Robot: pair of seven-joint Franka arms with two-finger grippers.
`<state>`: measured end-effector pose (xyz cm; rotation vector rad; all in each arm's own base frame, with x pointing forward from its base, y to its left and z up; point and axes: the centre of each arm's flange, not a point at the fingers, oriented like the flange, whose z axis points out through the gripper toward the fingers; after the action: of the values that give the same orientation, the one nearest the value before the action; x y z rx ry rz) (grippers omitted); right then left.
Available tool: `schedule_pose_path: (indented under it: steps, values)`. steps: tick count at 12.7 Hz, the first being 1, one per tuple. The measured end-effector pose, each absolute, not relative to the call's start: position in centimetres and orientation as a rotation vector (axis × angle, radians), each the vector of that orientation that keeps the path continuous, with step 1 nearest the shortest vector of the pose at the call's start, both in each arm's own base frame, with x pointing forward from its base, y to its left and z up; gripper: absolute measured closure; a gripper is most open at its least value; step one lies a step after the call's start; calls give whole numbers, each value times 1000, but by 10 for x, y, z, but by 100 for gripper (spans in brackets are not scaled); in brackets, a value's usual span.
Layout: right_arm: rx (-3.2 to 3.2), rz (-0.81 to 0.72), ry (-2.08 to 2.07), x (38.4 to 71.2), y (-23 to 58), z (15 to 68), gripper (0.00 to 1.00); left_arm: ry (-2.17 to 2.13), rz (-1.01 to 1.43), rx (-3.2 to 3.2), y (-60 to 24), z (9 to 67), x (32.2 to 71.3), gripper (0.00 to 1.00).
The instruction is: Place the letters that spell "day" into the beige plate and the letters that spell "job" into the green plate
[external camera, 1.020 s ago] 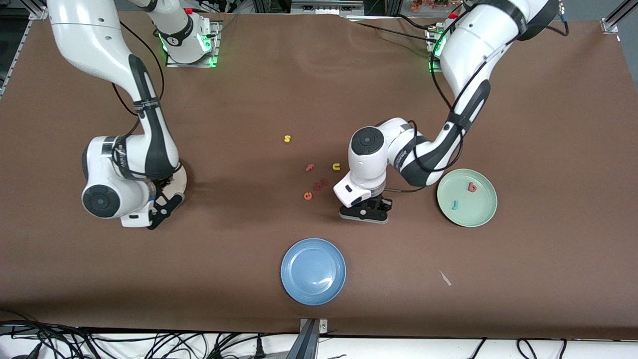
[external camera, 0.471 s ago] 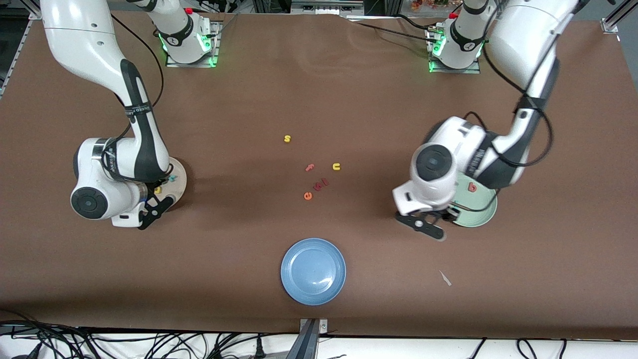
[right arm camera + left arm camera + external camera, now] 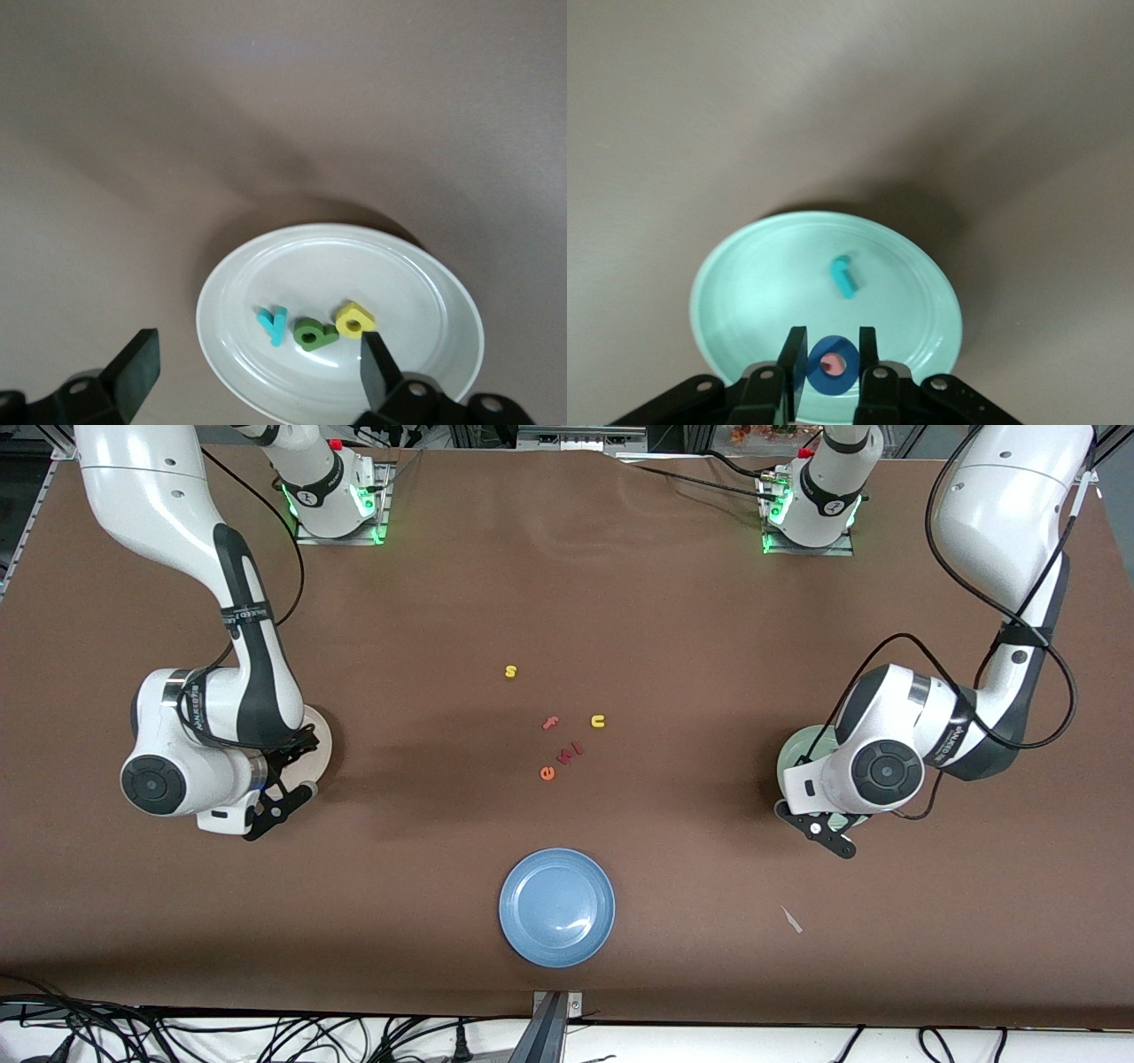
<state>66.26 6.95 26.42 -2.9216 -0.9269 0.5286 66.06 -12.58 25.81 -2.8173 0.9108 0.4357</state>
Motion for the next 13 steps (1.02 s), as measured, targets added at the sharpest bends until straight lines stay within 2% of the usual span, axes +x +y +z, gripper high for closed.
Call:
schedule_pose_path:
  steps: [4, 6, 10, 11, 13]
  values:
    - [-3019, 563, -692, 651, 111, 294, 0, 917, 498, -2828, -119, 216, 643, 75]
    - [-3076, 512, -472, 640, 123, 329, 0, 896, 506, -2851, -101, 198, 637, 75]
    - [-3132, 337, -154, 595, 130, 407, 0, 870, 530, -2877, -80, 177, 624, 75]
    - [-3131, 273, -113, 584, 122, 423, 0, 877, 524, -2882, -80, 172, 620, 69]
    - [-3135, 188, -73, 562, 94, 463, 0, 878, 513, -2889, -79, 169, 617, 47]
